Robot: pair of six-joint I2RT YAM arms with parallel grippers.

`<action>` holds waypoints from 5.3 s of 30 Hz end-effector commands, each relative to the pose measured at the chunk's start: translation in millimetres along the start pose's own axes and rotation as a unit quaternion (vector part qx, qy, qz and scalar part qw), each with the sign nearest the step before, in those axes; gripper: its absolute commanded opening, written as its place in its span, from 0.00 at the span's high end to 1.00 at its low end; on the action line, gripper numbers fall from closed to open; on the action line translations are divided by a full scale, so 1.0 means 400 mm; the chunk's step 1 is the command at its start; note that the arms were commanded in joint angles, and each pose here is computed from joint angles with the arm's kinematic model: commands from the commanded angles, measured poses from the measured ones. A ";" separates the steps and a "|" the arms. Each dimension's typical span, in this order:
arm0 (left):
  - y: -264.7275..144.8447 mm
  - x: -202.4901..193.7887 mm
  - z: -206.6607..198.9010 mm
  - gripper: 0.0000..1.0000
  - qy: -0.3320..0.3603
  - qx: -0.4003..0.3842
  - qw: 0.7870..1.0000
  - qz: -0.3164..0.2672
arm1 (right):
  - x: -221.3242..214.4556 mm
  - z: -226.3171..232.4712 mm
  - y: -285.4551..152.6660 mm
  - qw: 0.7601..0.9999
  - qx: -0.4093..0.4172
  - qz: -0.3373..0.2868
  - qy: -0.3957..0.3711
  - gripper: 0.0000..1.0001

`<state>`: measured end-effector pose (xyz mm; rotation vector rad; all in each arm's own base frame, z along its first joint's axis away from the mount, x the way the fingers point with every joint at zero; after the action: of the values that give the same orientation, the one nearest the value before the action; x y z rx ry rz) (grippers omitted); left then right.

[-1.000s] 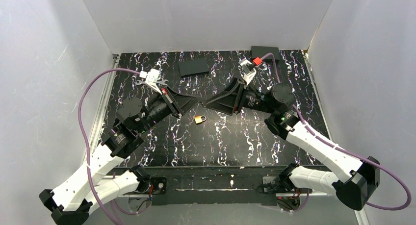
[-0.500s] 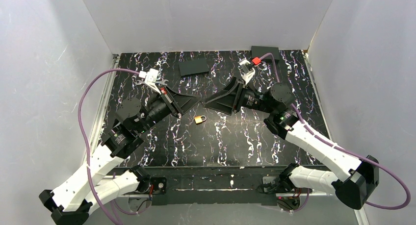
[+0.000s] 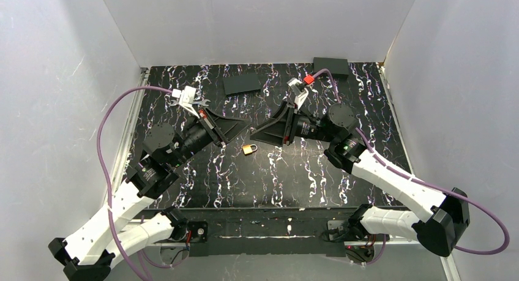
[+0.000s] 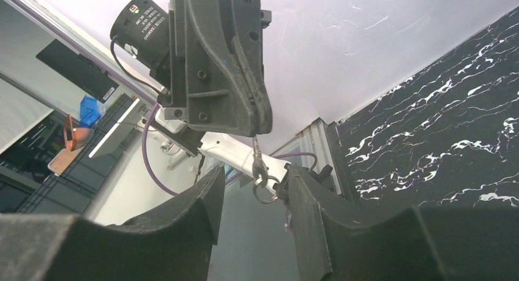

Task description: Unlock with the key

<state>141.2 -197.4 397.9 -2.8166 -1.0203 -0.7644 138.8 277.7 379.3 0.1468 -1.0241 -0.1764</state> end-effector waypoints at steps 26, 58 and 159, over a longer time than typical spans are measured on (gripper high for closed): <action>-0.012 0.003 0.014 1.00 0.010 0.003 1.000 -0.022 | 0.041 0.038 0.009 0.999 0.012 -0.028 -0.024 0.64; -0.057 0.001 0.067 0.69 0.030 0.072 0.996 -0.039 | 0.016 0.017 -0.011 0.999 -0.024 -0.035 -0.014 0.99; -0.120 -0.045 0.076 1.00 0.059 0.138 0.984 0.095 | 0.012 0.023 -0.024 0.994 -0.063 0.060 -0.060 0.22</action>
<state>118.3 -174.6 366.6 -2.6540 -0.8208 -0.8109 139.5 273.1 382.0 -0.0457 -1.0171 -0.1921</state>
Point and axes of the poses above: each gripper's point midway between its finger pads, its own y axis out along the fingers, its own z axis along the line the jaws close on, x = y × z, the point moved 7 cm from there along -y, back along the fingers, and after that the axes turned 12 degrees about -y, right-handed, at the moved point
